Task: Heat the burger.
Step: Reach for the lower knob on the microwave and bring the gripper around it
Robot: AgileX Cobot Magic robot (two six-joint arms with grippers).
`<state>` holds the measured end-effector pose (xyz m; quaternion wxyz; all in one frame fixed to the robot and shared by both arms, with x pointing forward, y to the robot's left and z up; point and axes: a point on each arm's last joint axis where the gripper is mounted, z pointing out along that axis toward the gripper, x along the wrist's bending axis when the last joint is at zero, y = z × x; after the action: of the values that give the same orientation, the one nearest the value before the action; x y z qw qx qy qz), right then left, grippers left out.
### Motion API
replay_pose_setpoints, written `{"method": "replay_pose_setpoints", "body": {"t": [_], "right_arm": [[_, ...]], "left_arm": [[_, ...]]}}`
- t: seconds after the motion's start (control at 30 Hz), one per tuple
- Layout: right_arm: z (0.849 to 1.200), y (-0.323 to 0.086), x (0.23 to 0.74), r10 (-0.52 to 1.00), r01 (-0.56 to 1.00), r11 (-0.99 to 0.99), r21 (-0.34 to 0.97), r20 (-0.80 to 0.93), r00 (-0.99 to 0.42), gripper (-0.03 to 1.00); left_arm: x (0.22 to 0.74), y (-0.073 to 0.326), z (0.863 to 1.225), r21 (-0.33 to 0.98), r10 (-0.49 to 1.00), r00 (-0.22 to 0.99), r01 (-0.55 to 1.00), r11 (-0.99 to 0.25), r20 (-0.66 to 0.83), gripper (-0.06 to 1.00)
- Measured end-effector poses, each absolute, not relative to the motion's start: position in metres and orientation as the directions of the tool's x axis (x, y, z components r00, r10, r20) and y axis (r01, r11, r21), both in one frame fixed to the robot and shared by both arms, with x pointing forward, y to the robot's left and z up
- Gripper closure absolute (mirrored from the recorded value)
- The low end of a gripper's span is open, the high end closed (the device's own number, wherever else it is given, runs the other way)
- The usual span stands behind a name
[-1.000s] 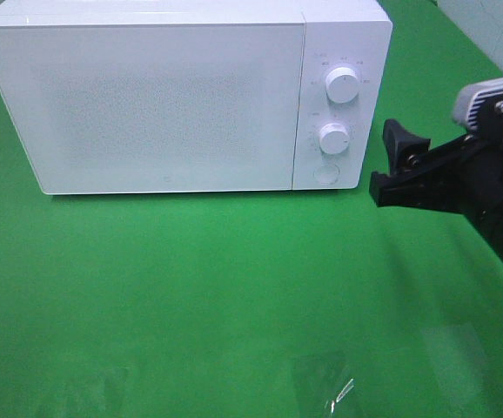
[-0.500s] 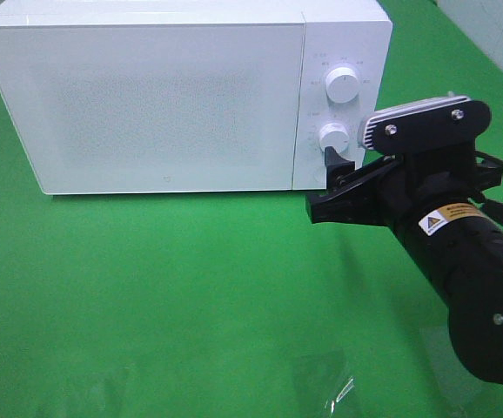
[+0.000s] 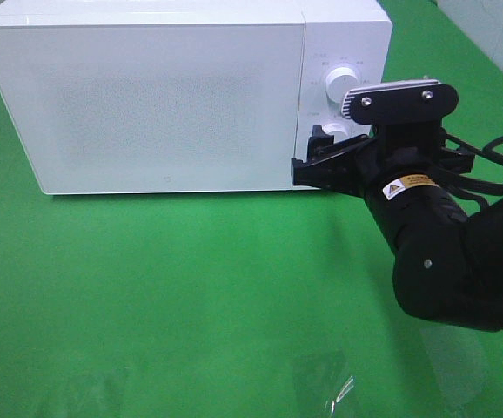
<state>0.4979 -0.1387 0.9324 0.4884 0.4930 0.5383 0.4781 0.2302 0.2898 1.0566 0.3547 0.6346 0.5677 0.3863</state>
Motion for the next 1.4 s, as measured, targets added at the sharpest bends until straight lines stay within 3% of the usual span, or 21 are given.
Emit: {"method": "replay_pose_setpoints", "body": {"t": [0.5, 1.4], "right_arm": [[0.907, -0.132, 0.549, 0.999, 0.060, 0.005, 0.998, -0.008, 0.036, 0.18], [0.878, -0.121, 0.562, 0.999, 0.102, 0.031, 0.994, -0.032, 0.005, 0.20]], "left_arm": [[0.230, 0.290, 1.057, 0.889, 0.995, 0.057, 0.447, -0.104, 0.088, -0.04], [0.230, 0.290, 1.057, 0.889, 0.995, 0.057, 0.447, -0.104, 0.088, -0.04]]}}
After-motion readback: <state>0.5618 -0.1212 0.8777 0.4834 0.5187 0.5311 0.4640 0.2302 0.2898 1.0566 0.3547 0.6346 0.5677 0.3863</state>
